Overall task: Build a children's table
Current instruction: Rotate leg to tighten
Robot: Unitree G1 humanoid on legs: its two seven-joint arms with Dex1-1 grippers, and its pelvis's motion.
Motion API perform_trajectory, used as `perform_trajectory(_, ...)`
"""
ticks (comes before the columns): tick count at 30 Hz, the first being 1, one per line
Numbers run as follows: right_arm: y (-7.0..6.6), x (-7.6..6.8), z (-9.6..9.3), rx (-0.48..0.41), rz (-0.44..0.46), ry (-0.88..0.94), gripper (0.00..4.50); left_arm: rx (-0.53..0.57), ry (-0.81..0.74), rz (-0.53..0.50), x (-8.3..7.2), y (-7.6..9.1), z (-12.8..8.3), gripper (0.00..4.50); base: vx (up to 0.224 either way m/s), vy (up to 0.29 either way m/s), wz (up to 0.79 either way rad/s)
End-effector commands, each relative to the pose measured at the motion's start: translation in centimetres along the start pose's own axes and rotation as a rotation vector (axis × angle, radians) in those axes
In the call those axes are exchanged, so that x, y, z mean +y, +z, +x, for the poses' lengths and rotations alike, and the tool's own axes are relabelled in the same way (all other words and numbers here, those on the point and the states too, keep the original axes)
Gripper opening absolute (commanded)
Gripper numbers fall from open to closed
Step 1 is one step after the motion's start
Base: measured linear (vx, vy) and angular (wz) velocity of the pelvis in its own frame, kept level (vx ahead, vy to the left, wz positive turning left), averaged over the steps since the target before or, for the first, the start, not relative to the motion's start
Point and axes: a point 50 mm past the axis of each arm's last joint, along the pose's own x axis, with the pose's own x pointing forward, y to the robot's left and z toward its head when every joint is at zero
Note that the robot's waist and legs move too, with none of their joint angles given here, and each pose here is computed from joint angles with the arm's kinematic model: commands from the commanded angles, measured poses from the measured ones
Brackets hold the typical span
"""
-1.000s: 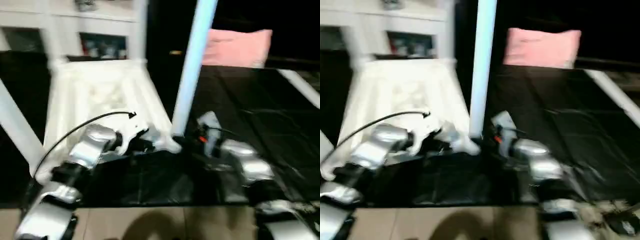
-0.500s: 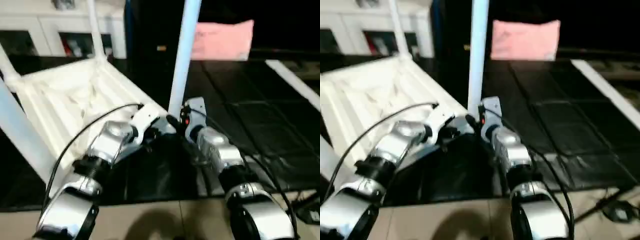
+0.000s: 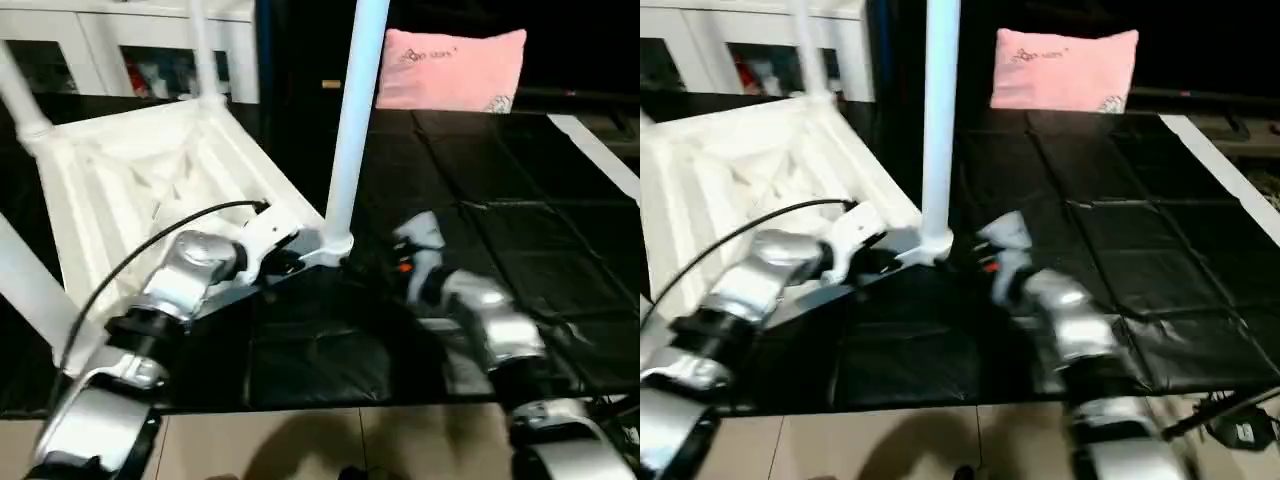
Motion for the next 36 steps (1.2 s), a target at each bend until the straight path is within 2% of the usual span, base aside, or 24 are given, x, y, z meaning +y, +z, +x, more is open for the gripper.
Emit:
perform_trajectory(1,1.0,-0.1,-0.8,-0.013,-0.045,0.089,4.45,-0.046,-0.148,0.116,-1.1,0.7,0.1,0.0,0.0,0.0,0.0)
perform_trajectory(4,1.5,0.2,-1.6,0.024,-0.085,0.253,4.48,-0.053,-0.25,0.125,-1.7,0.3,-0.3,0.0,0.0,0.0,0.0)
perform_trajectory(5,1.5,0.2,-1.6,0.024,-0.085,0.253,4.48,-0.053,-0.25,0.125,-1.7,0.3,-0.3,0.0,0.0,0.0,0.0)
perform_trajectory(7,1.5,0.7,-1.8,0.085,-0.134,0.364,4.48,-0.067,-0.339,0.145,-2.3,0.6,-0.4,0.0,0.0,0.0,0.0)
perform_trajectory(11,1.3,1.0,-1.6,0.157,-0.222,0.463,4.48,-0.063,-0.443,0.197,-2.9,0.7,-0.4,0.0,0.0,0.0,0.0)
perform_trajectory(14,1.5,1.1,-1.1,0.17,-0.243,0.515,4.48,-0.049,-0.501,0.242,-3.2,0.8,-0.4,0.0,0.0,0.0,0.0)
perform_trajectory(19,1.8,1.7,-0.5,0.159,-0.219,0.615,4.48,-0.03,-0.551,0.282,-3.4,0.9,-0.3,0.0,0.0,0.0,0.0)
perform_trajectory(26,1.2,2.0,-0.9,0.192,-0.194,0.716,3.85,-0.024,-0.542,0.297,-3.2,1.1,-0.4,0.0,0.0,0.0,0.0)
perform_trajectory(28,1.1,2.0,-1.0,0.197,-0.19,0.729,3.85,-0.022,-0.543,0.299,-3.1,1.0,-0.5,0.0,0.0,0.0,0.0)
perform_trajectory(31,1.0,2.0,-1.1,0.2,-0.188,0.736,3.48,-0.02,-0.543,0.299,-3.1,0.9,-0.5,0.0,0.0,0.0,0.0)
perform_trajectory(35,0.6,2.0,-1.6,0.222,-0.182,0.757,3.36,-0.012,-0.543,0.298,-3.1,0.5,-0.7,0.0,0.0,0.0,0.0)
perform_trajectory(36,0.5,2.0,-1.6,0.227,-0.183,0.758,3.16,-0.01,-0.543,0.298,-3.1,0.5,-0.7,0.0,0.0,0.0,0.0)
